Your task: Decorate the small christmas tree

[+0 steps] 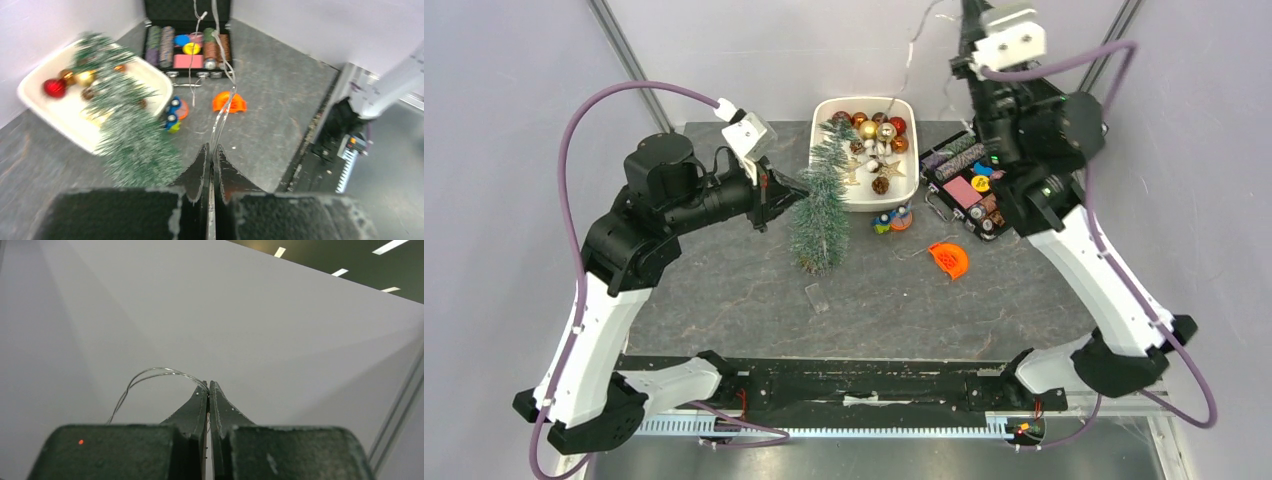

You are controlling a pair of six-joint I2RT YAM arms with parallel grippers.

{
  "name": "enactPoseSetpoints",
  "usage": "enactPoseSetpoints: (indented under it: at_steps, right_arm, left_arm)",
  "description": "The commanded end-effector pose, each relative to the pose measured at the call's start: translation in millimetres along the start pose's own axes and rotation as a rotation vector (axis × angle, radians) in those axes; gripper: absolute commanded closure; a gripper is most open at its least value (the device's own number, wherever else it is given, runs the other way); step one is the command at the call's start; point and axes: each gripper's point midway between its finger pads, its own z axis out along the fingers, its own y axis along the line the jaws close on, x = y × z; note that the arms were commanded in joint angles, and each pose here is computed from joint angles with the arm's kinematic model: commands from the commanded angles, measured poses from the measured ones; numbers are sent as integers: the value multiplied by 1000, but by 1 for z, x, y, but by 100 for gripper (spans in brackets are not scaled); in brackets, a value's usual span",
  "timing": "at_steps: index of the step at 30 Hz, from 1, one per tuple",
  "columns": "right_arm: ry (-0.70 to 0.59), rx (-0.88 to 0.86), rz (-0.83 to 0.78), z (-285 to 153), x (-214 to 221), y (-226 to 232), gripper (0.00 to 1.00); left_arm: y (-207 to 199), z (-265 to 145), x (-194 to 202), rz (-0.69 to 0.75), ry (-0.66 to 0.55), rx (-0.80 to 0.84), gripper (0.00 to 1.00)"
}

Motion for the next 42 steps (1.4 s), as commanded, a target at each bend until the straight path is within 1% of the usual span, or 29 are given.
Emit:
enactPoseSetpoints:
  at_steps: [1,5,6,8,10,13,15,17,19,21,22,25,30,35,37,39,42]
  right_arm:
    - [-86,-34,-33,21,-7,17,100]
    - [-59,-62,-19,43,25,44,100]
    - [-58,-59,-1,48,31,48,100]
    - [-61,-43,35,56,42,52,100]
    - [-79,-17,70,62,45,48,100]
    - [-118,34,117,66,40,34,100]
    - [-151,66,136,61,30,23,100]
    - [-189,88,144,55,23,15,100]
    - [-193,88,155,58,26,14,100]
    - [-163,50,135,65,43,28,100]
    - [-139,32,124,67,56,37,100]
    - [-61,-24,96,73,98,64,100]
    - [7,-108,104,80,145,96,100]
    - [56,-119,142,86,176,109,100]
    - [62,-109,165,87,182,108,100]
    - [47,-86,198,88,177,100,100]
    - [-18,-42,264,90,153,81,100]
  left_arm:
    - [38,-23,-13,-25,-69,-269,98]
    - [68,-31,3,-40,-42,-436,98]
    - [78,-34,8,-14,-30,-483,98]
    - [97,-39,14,-12,-24,-591,98]
    - [109,-40,18,-19,-25,-648,98]
    - [116,-40,22,-55,-29,-683,98]
    - [111,-43,24,-91,-28,-672,98]
    - [103,-44,24,-100,-21,-633,98]
    - [108,-47,26,-88,-12,-664,98]
    - [124,-46,35,-63,10,-732,98]
    - [134,-48,38,-19,23,-774,98]
    - [158,-45,54,22,60,-857,98]
    - [172,-38,72,23,100,-870,98]
    - [189,-38,87,-18,125,-883,98]
    - [195,-40,95,-54,132,-870,98]
    - [199,-42,102,-90,137,-850,98]
    - [194,-38,112,-95,158,-801,98]
